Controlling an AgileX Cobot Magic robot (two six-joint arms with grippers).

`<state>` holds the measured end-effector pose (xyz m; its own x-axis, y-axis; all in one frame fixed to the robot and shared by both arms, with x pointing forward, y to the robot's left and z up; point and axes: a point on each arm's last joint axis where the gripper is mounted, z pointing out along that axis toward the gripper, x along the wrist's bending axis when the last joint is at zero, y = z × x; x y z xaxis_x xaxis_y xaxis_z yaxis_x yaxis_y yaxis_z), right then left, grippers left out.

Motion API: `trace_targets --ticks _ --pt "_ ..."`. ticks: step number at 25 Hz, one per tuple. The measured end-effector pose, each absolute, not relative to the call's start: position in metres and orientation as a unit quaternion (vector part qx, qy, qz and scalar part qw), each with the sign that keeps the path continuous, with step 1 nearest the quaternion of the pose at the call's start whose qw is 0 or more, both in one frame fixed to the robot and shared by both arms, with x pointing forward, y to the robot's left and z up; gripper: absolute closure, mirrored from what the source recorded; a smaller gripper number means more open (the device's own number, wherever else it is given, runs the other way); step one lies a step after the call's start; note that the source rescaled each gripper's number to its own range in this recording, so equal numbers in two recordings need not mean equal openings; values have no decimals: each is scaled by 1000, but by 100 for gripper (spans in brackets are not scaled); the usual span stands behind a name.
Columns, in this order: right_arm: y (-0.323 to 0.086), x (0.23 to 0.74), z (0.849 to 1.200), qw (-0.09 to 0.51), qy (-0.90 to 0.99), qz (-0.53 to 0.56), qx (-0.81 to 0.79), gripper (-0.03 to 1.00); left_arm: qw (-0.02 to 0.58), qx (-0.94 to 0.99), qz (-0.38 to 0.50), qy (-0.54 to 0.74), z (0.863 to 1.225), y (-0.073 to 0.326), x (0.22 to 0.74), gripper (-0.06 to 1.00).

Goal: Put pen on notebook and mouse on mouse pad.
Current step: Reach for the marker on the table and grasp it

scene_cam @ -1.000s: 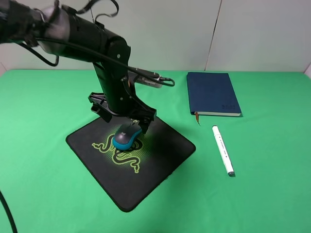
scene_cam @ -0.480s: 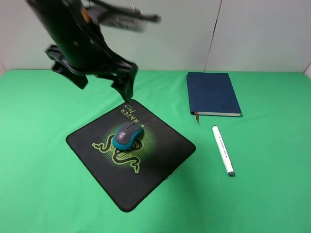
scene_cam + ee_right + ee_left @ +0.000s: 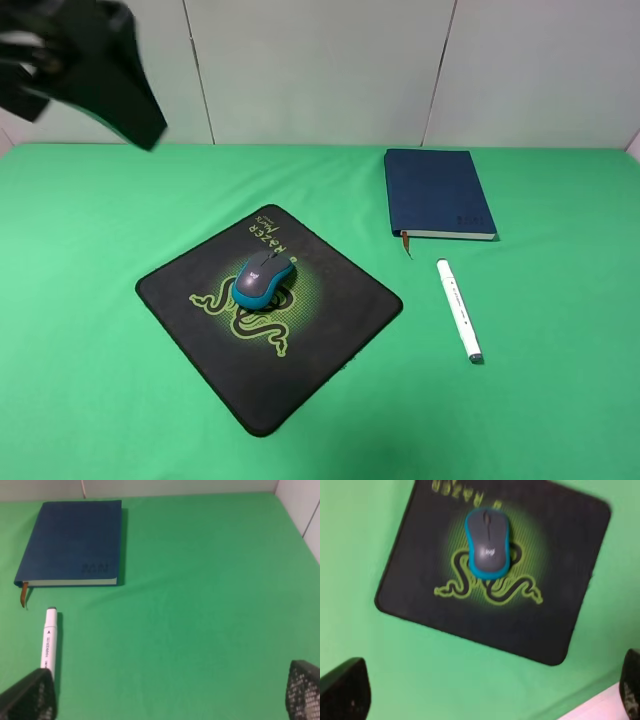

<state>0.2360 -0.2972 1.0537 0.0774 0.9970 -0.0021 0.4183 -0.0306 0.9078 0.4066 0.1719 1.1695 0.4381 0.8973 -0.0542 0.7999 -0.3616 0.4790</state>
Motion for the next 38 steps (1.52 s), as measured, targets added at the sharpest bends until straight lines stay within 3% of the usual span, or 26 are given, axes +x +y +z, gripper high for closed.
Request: trace_targets --ticks 6,13,26,38 --pt "-297 236 1054 396 573 365 618 -3 259 828 134 479 1185 193 381 -5" --pt "-297 236 1054 396 573 365 618 -3 262 831 145 469 1173 217 355 -5" --pt "-297 236 1054 396 573 365 618 -3 273 744 202 576 1116 289 288 -5" --pt "-297 236 1054 396 573 365 618 -3 294 644 272 652 1048 305 237 -5"
